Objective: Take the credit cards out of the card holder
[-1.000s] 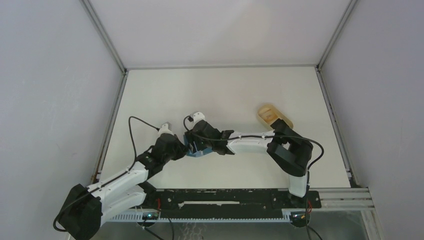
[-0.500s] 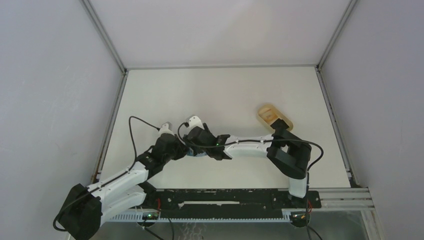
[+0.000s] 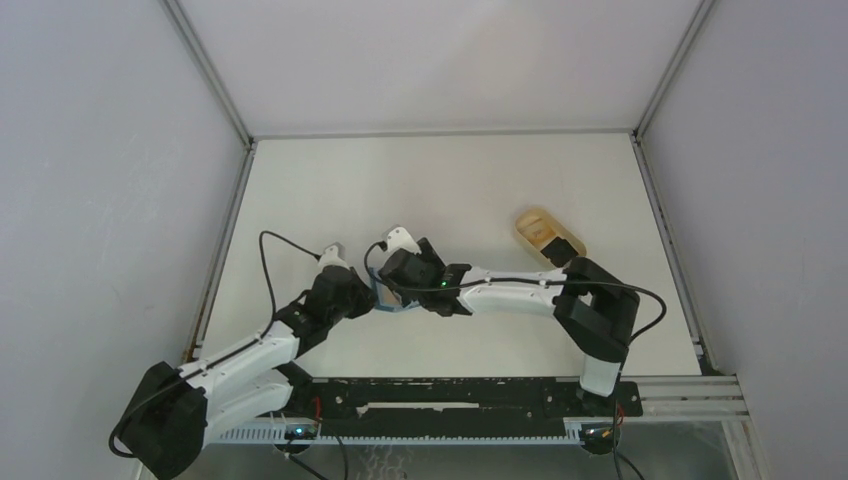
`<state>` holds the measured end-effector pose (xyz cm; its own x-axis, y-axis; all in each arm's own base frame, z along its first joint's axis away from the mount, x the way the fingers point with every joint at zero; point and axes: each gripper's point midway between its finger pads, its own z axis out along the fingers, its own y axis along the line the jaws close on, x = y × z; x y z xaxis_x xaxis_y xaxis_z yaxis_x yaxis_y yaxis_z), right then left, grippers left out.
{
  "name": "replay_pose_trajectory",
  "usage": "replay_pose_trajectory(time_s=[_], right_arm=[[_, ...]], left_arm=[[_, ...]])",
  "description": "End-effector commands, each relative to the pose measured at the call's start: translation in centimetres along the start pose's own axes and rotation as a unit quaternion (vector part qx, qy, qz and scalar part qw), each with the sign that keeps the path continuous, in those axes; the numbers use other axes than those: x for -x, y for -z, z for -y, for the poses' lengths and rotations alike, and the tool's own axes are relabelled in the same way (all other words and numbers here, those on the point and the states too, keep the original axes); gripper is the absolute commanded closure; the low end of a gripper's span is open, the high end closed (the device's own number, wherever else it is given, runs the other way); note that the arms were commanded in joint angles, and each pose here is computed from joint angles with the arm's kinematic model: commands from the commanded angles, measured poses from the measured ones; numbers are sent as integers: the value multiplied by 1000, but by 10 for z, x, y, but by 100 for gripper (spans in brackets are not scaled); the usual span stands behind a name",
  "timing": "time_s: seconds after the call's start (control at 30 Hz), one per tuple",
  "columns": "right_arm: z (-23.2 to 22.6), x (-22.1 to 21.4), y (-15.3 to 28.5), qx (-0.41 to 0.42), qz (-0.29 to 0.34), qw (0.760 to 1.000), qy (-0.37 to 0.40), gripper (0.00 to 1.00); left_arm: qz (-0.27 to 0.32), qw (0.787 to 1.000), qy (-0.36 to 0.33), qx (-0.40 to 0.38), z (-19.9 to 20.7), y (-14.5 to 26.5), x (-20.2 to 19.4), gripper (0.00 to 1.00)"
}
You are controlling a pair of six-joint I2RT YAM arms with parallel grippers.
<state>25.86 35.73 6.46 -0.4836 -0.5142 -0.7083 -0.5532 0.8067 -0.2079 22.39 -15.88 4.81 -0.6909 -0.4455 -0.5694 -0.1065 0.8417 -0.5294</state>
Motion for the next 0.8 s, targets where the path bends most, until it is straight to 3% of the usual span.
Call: replay_pose_trajectory(time_s=[0.0,0.17,0.3,0.5,0.63,0.77], right_arm=[[12,46,30,18,66,997,-31,18],[10,73,58,85,114,987,-77,18],[-1,86,82,236,144,948,-159,18],[-16,73,88,339,135,915,-172,20],[-46,58,96,424,118,876,-198,21],[-51,39,77,425,97,871,-225,23]], left_arm=[[10,1000,-2,-2,0,-3,2,100],[11,1000,3,-4,-3,-6,-2,100],[13,1000,6,3,-9,-9,-5,100],[1,1000,13,9,-19,-20,-18,100],[-12,1000,27,-2,-18,-27,-28,100],[-22,999,28,9,-25,-33,-36,100]])
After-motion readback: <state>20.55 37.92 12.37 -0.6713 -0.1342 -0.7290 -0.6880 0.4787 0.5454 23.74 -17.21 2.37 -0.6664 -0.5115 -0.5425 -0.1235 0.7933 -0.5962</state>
